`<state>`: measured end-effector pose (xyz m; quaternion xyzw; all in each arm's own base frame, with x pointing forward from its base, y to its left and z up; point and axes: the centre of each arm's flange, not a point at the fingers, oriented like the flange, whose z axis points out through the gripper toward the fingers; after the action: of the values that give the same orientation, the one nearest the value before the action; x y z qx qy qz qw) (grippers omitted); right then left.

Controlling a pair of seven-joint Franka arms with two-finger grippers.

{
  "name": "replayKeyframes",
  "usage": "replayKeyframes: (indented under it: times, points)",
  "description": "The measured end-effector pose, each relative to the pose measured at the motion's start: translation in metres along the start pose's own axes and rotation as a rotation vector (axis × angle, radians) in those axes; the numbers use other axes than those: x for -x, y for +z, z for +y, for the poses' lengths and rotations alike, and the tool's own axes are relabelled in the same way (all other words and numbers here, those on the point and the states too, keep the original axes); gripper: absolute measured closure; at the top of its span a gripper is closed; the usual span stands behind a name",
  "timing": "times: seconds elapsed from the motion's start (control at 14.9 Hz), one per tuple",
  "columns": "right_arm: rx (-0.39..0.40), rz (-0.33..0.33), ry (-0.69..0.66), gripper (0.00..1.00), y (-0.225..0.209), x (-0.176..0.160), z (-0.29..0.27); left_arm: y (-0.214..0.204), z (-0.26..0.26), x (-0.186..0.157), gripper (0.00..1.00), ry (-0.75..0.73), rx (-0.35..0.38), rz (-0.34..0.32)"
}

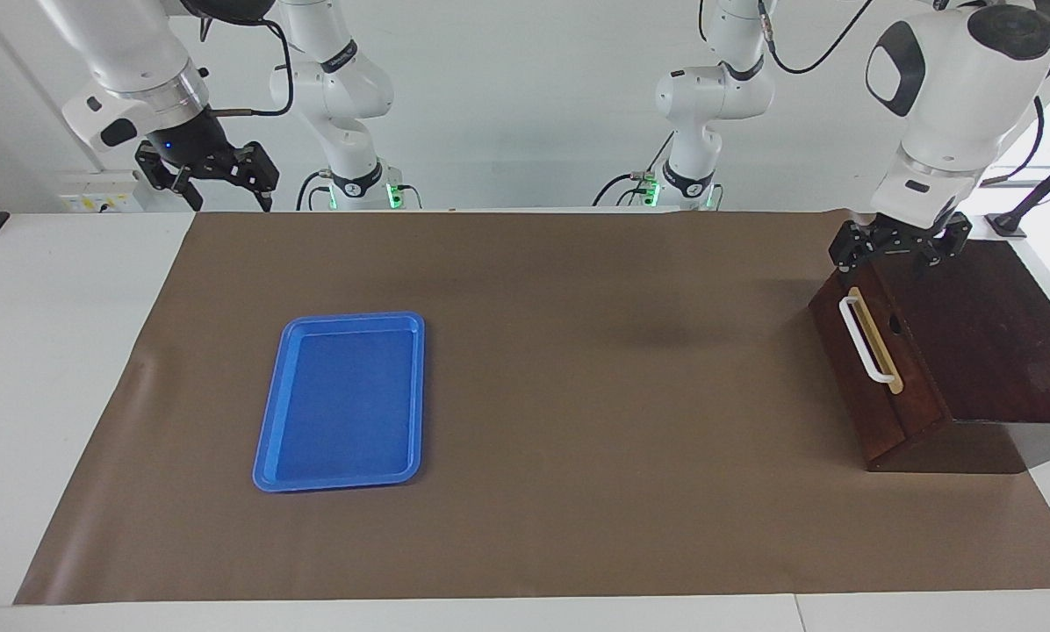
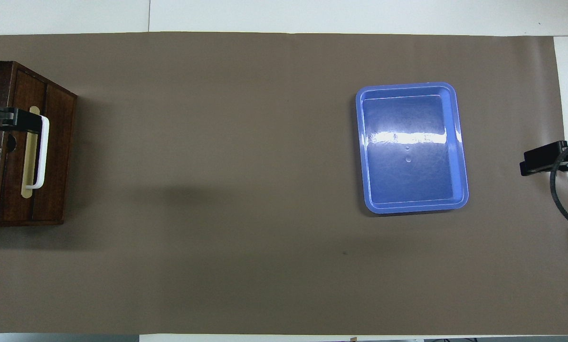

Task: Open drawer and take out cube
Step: 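Reach the left gripper to the white drawer handle, then pull the drawer open toward the robot with the left gripper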

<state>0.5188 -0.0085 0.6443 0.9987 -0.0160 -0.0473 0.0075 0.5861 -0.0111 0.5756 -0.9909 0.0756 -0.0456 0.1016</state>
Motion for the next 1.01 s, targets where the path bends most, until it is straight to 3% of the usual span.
replayKeyframes:
  times: [0.27,0.61,1.01]
  points:
    - [0.0,0.0,0.0,0.0,0.0,0.0,0.0,0.063,0.007,-0.005,0.0,0.044,-0.044,-0.005]
    - [0.0,0.0,0.0,0.0,0.0,0.0,0.0,0.111,0.017,-0.013,0.0,0.111,-0.115,-0.021]
    - [0.0,0.0,0.001,0.0,0.0,0.0,0.001,0.161,0.023,0.001,0.0,0.08,-0.108,0.006]
